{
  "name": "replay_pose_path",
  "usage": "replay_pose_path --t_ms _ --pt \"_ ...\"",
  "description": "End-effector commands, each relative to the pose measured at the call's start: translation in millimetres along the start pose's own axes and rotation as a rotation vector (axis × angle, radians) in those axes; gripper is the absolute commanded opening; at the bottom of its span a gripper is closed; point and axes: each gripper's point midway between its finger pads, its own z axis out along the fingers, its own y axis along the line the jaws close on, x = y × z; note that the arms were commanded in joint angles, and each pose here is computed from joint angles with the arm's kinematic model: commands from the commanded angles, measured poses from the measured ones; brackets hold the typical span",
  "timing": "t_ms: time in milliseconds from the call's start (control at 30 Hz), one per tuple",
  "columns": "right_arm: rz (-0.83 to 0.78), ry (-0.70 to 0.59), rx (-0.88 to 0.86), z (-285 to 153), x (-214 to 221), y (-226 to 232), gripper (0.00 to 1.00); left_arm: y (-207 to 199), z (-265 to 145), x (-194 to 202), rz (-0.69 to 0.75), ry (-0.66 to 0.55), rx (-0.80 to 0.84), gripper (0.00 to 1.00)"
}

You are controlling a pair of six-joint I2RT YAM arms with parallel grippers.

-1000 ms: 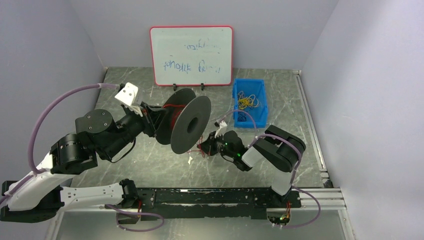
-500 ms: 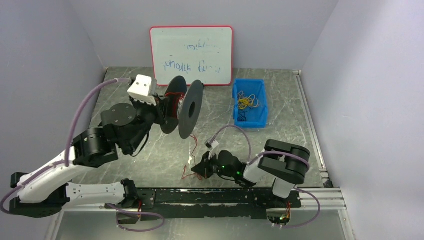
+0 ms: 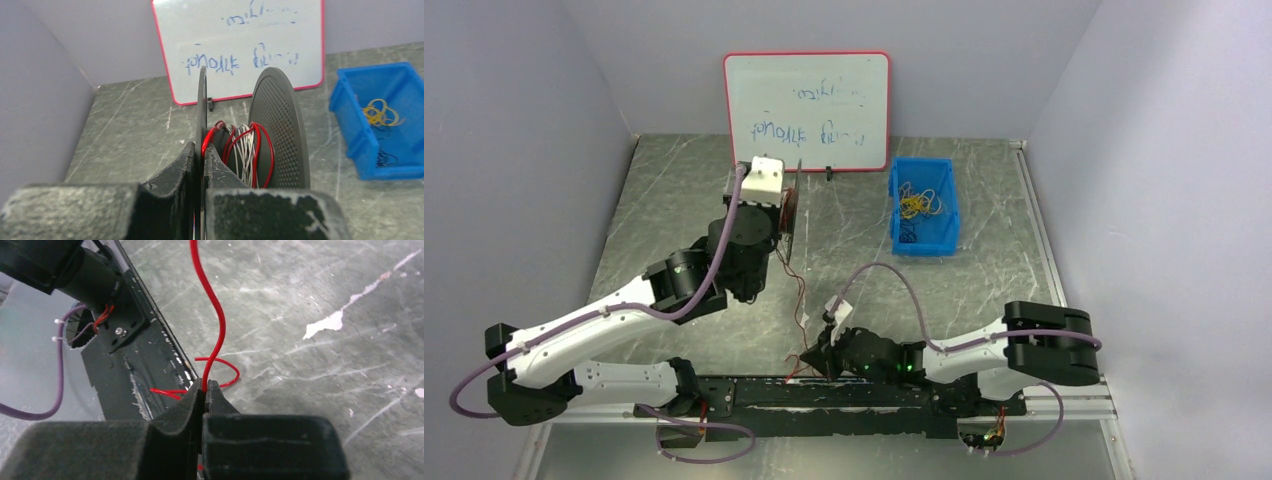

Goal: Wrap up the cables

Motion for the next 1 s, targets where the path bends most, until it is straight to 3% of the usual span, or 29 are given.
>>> replay_pose_path --t_ms 0,667,967 --pt "-0.096 -0.010 0.062 -4.2 -11.7 7.4 0.00 20.5 15.5 -4.5 -0.074 -0.016 -0.125 0.07" --pt "-0.186 -0.214 0.010 -58.4 -122.7 66.3 0.00 10.3 44.4 90.4 0.060 0.189 -0.159 0.07" --pt "-0.306 -0.305 0.250 -90.7 -179.9 32.0 0.00 -0.3 37.8 114.9 0.089 0.261 -0.059 0.07"
